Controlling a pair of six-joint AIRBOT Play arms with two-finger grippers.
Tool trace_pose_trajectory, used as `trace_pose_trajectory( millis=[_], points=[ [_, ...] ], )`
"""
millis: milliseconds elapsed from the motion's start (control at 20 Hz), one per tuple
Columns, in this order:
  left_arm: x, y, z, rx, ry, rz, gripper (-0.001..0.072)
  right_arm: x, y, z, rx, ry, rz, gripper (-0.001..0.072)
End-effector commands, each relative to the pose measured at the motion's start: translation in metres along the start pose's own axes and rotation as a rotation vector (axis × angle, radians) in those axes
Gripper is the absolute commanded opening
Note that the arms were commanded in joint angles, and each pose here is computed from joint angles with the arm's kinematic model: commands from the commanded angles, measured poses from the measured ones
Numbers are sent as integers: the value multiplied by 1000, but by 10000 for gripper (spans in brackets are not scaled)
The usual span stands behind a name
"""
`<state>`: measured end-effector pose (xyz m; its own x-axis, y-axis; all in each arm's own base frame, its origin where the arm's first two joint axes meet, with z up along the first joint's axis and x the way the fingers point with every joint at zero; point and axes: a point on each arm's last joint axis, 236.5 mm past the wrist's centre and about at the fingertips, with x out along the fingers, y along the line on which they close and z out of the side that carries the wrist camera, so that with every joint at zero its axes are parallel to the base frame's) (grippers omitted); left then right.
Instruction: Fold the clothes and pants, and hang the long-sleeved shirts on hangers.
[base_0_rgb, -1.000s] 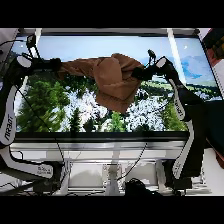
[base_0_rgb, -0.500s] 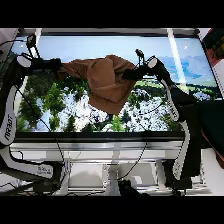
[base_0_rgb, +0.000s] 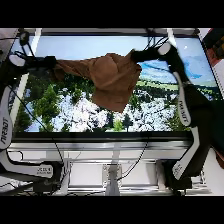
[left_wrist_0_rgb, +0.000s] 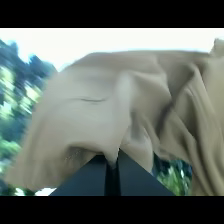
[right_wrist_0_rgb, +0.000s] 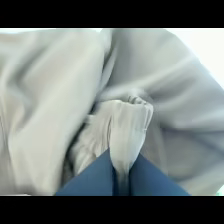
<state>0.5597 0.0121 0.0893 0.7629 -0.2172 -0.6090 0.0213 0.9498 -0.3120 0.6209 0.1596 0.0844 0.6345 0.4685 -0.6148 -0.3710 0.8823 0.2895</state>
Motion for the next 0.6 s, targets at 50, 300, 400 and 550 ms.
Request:
trace_pose_trajectory(
  millis=[50,300,400,550],
  points=[
    [-80,33,71,-11,-233,90,28,-126,-37,90,-36,-261,-168,28],
    [-208,63,153,0,-607,235,29,-285,-39,156,-68,-555,-292,29],
    [-248,65,172,9,-720,274,29,-328,-28,165,-90,-619,-315,29],
    [-277,61,182,20,-791,293,28,-363,8,166,-125,-648,-290,29]
  ],
)
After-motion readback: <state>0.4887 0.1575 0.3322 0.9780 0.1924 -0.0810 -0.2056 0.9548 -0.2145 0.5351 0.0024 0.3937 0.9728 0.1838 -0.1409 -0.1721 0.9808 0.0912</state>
